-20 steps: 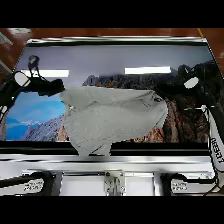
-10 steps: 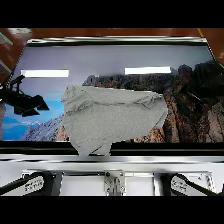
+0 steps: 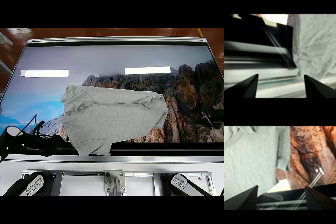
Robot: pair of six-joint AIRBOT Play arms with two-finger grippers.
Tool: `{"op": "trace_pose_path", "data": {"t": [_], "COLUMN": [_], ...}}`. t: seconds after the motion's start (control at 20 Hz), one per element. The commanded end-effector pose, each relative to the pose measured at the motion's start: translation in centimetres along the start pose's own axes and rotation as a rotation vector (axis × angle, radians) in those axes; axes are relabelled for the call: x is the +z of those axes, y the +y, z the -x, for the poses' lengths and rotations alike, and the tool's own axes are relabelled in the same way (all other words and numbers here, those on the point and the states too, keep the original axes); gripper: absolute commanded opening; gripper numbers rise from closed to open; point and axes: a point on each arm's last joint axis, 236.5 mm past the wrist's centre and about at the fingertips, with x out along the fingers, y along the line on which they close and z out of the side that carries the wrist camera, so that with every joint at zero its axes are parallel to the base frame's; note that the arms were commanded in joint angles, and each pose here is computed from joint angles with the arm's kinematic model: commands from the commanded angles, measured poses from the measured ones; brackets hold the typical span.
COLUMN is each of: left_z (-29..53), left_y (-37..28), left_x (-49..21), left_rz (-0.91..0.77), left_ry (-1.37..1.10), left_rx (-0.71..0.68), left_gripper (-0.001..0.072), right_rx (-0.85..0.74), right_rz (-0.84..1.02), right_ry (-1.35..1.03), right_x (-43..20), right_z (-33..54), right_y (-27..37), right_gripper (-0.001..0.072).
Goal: Fold the shirts.
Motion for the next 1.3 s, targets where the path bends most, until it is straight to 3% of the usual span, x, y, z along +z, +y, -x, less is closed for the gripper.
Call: {"op": "trace_pose_path", "data": {"t": [0.0, 0.35, 0.4, 0.5, 0.75, 1.0, 1.25], "left_z": [-1.9, -4.9, -5.5, -5.7, -3.1, -1.1, -1.0], "left_y": [-0.9, -3.0, -3.0, -3.3, -6.8, -9.4, -9.5], "left_x": [1.8, 3.3, 3.0, 3.1, 6.1, 7.7, 7.6], "left_rz": [0.046, 0.076, 0.072, 0.065, -0.012, -0.068, -0.071], "left_ry": [-0.13, -0.162, -0.142, -0.128, -0.197, -0.232, -0.228], "left_rx": [-0.071, -0.099, -0.09, -0.088, -0.137, -0.173, -0.176], "left_gripper": [0.0661, 0.0639, 0.0507, 0.006, 0.0042, 0.0042, 0.0043], "right_rx": [0.013, -0.07, -0.069, -0.054, -0.002, 0.113, 0.091], "right_rz": [-0.007, 0.003, -0.002, -0.021, -0.145, -0.236, -0.168], "right_ry": [-0.017, -0.019, -0.014, 0.043, 0.141, 0.012, 0.11], "right_x": [0.2, 0.2, 0.1, -1.6, -6.6, -5.7, -7.3], "right_z": [-0.4, -0.4, -0.5, -1.4, -6.5, -9.6, -13.1], "right_y": [0.0, -2.0, -2.0, -2.2, -3.9, -3.0, -1.7], "right_gripper": [0.0696, 0.069, 0.069, 0.0692, 0.0691, 0.0691, 0.069]}}
